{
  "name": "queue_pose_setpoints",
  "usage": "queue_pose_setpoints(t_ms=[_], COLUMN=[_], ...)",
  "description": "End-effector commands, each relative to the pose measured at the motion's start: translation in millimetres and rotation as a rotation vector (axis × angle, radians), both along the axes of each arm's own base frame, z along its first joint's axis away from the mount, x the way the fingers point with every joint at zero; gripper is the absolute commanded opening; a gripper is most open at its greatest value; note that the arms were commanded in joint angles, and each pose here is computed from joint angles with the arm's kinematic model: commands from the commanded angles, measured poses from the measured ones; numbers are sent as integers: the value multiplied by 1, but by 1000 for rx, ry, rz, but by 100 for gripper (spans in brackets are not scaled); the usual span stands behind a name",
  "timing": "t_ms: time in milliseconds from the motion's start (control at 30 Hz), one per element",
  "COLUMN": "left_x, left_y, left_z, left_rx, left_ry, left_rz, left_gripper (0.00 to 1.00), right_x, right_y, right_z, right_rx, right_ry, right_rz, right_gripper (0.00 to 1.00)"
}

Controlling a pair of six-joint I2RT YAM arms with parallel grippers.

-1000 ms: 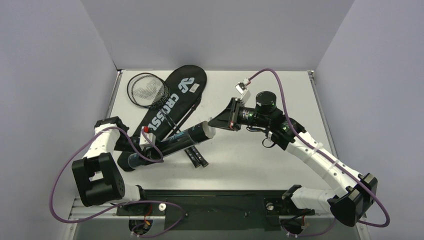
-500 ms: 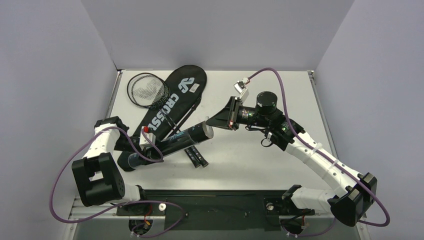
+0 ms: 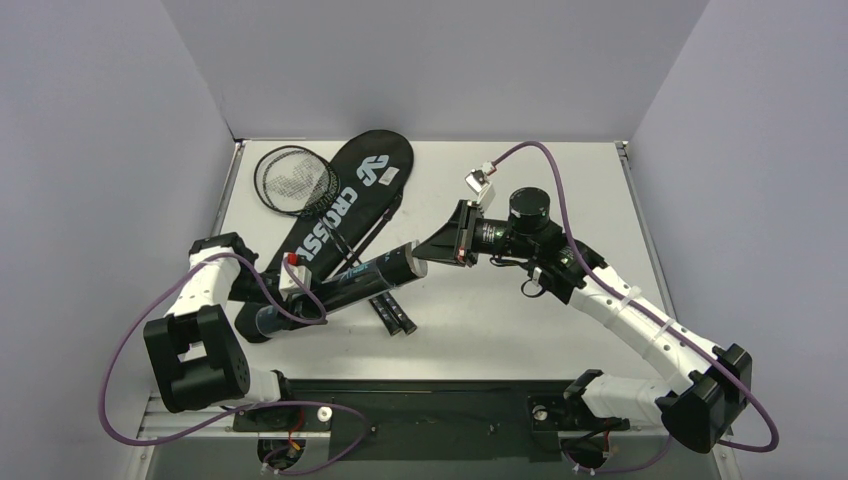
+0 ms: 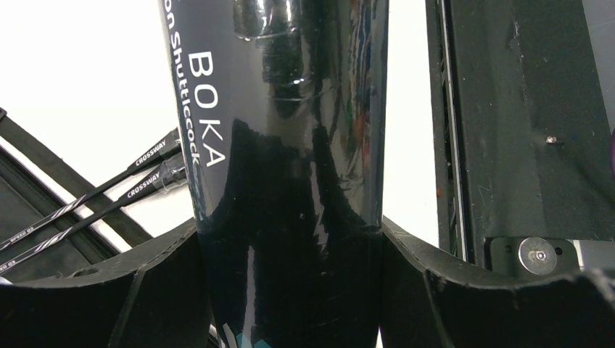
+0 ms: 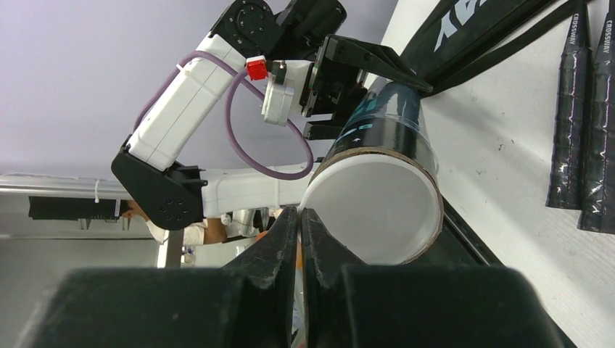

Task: Pack up the badminton gear
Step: Close the lid on the shuttle tube.

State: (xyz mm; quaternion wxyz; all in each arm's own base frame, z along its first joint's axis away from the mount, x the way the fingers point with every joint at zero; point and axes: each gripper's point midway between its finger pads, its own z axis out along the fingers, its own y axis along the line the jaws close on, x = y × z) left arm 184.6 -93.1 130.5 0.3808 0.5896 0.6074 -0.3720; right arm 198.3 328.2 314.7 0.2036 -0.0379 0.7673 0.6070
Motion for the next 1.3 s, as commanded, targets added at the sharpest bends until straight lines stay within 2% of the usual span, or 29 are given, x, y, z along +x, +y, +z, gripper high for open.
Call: queue_pose_setpoints(t_ms=[0, 367, 433, 567, 767, 1000, 1267], left_x=[2, 1, 1, 2, 2, 2, 3], left_y=[-8, -8, -8, -8, -8, -8, -8], left_z=[20, 21, 21, 22, 22, 22, 23], left_rx=[-65, -63, -63, -63, -61, -62, -64], left_ry=[6, 4, 2, 2, 0, 0, -1], left_rz=[13, 14, 14, 16, 16, 17, 18], left_gripper=[12, 12, 12, 11, 11, 12, 11], right_x=[-11, -9, -9, -10, -11, -12, -12], right_y=[-3, 2, 3, 6, 8, 6, 5], right_z=[7, -2, -2, -3, -3, -6, -8], right_rx=[13, 2, 0, -3, -3, -18, -22], right_ry=[-40, -17, -16, -14, -14, -15, -10], right_rz=[37, 39, 42, 49, 56, 53, 46], right_gripper=[0, 0, 3, 16, 26, 30, 30])
